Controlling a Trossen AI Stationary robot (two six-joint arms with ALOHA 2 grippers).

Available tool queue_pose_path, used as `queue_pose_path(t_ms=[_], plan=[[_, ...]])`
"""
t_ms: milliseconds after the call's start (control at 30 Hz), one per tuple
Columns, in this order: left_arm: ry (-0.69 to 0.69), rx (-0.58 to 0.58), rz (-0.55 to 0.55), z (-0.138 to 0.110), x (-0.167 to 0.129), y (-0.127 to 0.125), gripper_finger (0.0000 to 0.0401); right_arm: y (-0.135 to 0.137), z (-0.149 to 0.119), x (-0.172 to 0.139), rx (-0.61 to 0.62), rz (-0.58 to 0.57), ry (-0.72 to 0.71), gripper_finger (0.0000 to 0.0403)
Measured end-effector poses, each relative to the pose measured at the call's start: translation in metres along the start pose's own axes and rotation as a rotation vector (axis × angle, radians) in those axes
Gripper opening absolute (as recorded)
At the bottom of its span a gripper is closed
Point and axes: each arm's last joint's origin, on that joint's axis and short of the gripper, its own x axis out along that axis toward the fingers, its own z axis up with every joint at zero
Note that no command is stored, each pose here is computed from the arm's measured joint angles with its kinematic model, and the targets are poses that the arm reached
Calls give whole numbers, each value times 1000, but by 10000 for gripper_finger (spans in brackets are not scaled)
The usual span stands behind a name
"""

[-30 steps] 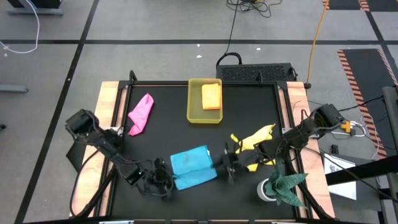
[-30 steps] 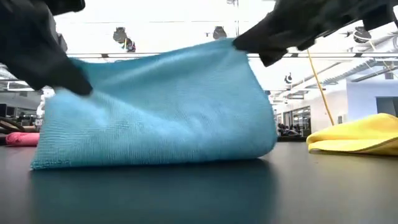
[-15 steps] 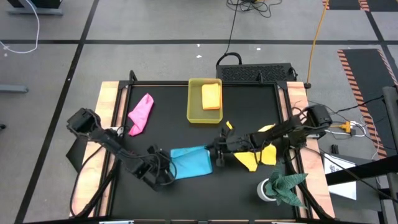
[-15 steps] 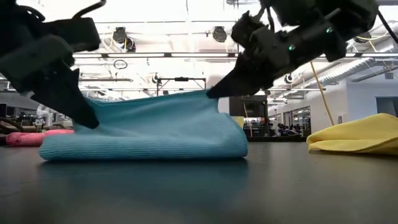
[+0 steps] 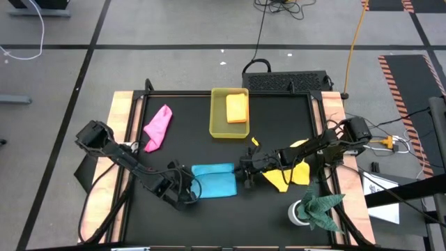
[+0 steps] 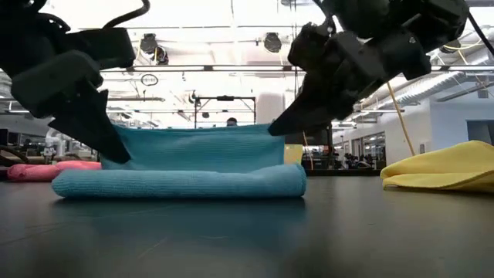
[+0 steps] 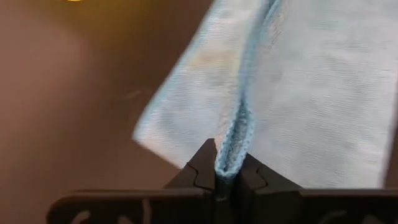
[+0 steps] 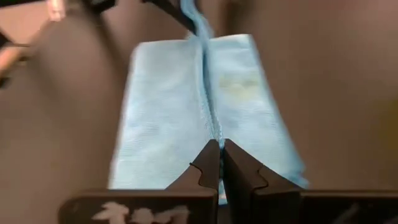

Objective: Fold microfiber towels
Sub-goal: Fold the blue towel

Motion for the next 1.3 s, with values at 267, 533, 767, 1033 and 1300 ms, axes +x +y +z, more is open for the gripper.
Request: queue_pose_path(t_ms=[267,533,767,1033,1300], plan=[[12,-11,-189,3,-10,-15,12,24,2,-3,-4,267,-18,0],[-19,-54,-77,7,-15,-1,9,14,-1,0,1,21,-36,0],[32,-83,17,4,8,9,7,-7,-12,13,29,-67,13,0],[39,-64,33,4,14,10,46,-25,-19,24,54,-116,30,6],[73,-56,33,3,14,13,115,-27,-18,21,33,-127,48,73]])
